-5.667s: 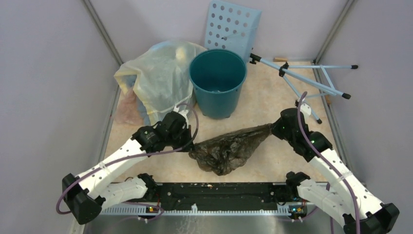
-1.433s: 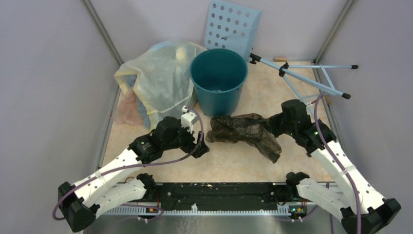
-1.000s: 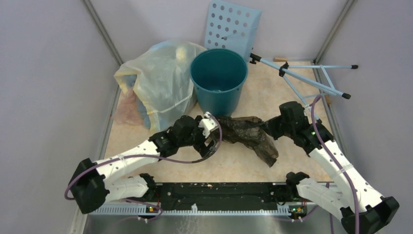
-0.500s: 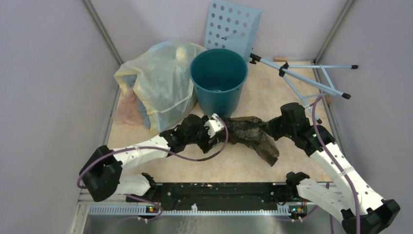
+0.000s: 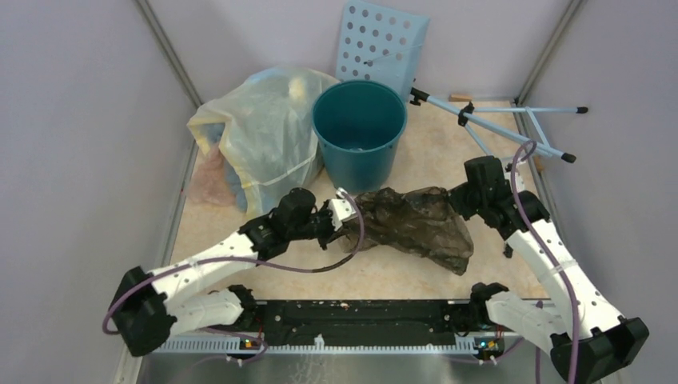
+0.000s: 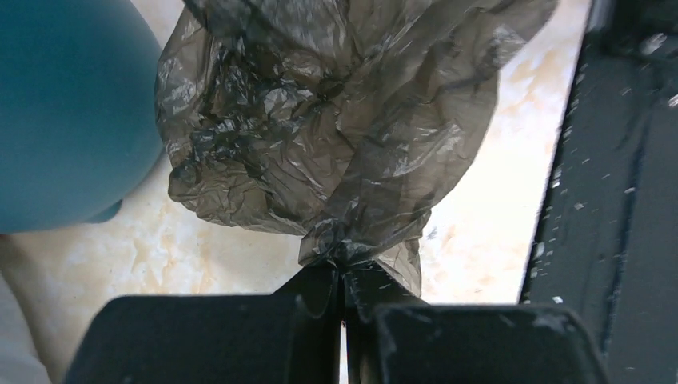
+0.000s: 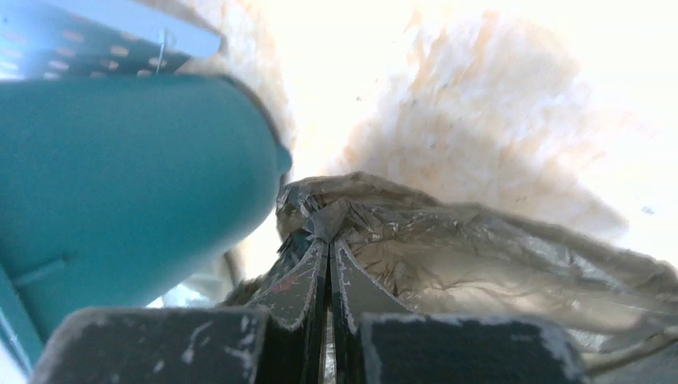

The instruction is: Put the trash bags into the trash bin

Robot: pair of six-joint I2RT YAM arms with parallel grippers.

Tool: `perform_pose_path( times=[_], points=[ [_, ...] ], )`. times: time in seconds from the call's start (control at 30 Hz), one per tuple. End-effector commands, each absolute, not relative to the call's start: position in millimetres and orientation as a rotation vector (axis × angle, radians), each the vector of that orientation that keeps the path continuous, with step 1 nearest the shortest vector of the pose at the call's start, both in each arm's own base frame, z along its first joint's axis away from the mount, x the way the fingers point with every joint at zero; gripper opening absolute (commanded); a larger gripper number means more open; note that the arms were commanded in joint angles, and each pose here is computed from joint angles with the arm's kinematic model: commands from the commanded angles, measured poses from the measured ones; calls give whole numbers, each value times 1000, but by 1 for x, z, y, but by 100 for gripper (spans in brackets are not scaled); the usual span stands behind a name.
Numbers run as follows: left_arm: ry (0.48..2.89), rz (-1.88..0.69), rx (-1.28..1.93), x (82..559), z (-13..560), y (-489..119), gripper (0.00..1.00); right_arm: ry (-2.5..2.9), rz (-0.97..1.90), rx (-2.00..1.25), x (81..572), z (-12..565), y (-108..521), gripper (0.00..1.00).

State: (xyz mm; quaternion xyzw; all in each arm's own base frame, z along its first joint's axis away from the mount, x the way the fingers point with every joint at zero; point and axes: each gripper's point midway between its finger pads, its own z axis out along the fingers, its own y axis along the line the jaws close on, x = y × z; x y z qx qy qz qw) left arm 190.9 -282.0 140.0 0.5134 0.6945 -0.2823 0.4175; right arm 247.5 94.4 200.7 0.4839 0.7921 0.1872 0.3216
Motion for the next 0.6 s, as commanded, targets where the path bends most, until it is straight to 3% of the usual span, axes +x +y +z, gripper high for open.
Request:
perform_pose_path(
  times=[0.0,0.23,0.5,0.57],
  points=[
    [1667,-847,1145,172,197,-279,0,2155,341,1169,264,198,67,0],
    [1570,-960,895,152,271,-256,0,2417,101,1113,274,142,45,0],
    [1444,-1027,671,141,319,-232,0,2474,-53,945,287,131,30,0],
    [1448,-1031,624,144,320,-229,0,2493,29,781,298,140,40,14]
  ],
)
